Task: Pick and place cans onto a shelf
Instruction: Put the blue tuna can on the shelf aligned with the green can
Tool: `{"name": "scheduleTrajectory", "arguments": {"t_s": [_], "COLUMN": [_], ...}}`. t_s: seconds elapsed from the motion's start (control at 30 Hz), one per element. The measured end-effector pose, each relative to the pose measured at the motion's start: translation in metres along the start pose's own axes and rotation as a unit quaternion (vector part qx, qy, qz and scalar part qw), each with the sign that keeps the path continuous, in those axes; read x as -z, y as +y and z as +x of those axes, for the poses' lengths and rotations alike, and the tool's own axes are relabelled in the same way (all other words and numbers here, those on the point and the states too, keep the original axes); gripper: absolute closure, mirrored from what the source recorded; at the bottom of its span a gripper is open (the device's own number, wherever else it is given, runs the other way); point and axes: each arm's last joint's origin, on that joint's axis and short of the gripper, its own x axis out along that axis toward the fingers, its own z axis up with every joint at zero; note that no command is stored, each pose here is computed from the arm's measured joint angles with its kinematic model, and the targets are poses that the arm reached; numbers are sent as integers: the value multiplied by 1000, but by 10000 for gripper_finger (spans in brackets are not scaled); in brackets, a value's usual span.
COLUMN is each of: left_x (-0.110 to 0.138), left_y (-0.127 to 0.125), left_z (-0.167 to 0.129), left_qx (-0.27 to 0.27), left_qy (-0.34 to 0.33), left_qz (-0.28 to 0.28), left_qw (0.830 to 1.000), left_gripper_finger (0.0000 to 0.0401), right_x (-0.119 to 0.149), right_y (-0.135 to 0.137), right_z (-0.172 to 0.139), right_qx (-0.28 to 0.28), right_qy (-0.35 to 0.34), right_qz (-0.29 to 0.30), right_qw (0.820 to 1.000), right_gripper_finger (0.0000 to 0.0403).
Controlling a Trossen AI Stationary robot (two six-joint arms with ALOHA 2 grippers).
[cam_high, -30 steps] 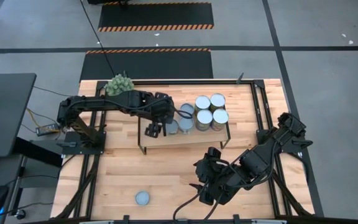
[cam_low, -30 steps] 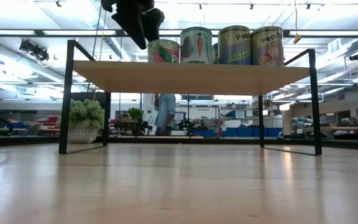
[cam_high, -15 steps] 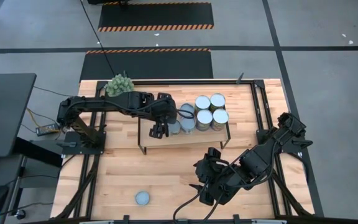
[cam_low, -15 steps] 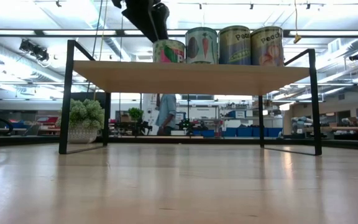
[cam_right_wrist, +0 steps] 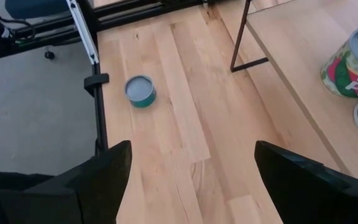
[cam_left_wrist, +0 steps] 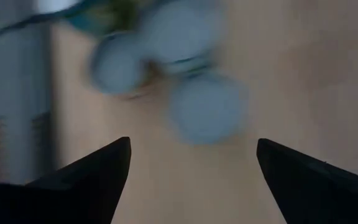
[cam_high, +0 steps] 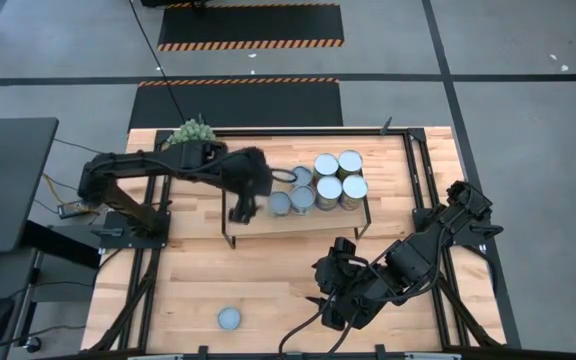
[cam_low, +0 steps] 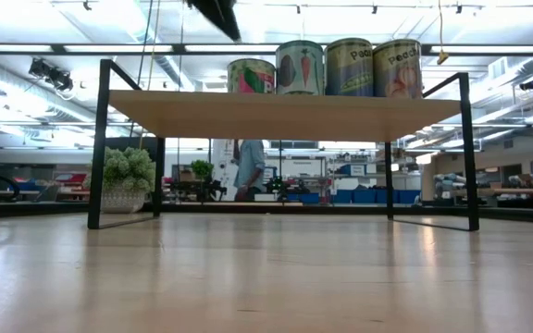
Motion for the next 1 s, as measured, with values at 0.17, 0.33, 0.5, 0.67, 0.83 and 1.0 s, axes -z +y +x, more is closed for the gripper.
{"name": "scheduleTrajectory", "arguments": {"t_s": [0.17, 0.33, 0.5, 0.67, 0.83, 1.0], "left_x": [2, 1, 3, 8, 20, 36], "left_y": [-30, -72, -122, -164, -199, -233], "left_z": [-16, -23, -30, -37, -33, -25], "left_qx": [159, 225, 262, 278, 268, 280], "left_qy": [-6, 29, 58, 70, 92, 114], "left_qz": [-71, -69, -56, -68, -100, -151], "left_qw": [985, 972, 962, 956, 954, 941], "left_gripper_finger": [47, 61, 83, 101, 108, 108], "right_x": [2, 5, 6, 6, 3, -1], "right_y": [-1, -1, -3, -3, -3, -2], "right_z": [0, -1, -1, -1, 0, 1], "right_qx": [-2, 4, 12, 13, 11, 4], "right_qy": [15, 23, 31, 31, 17, 5], "right_qz": [-2, -19, -34, -38, -45, -51], "right_qw": [1000, 1000, 999, 999, 999, 999], "right_gripper_finger": [56, 56, 56, 56, 56, 56]}}
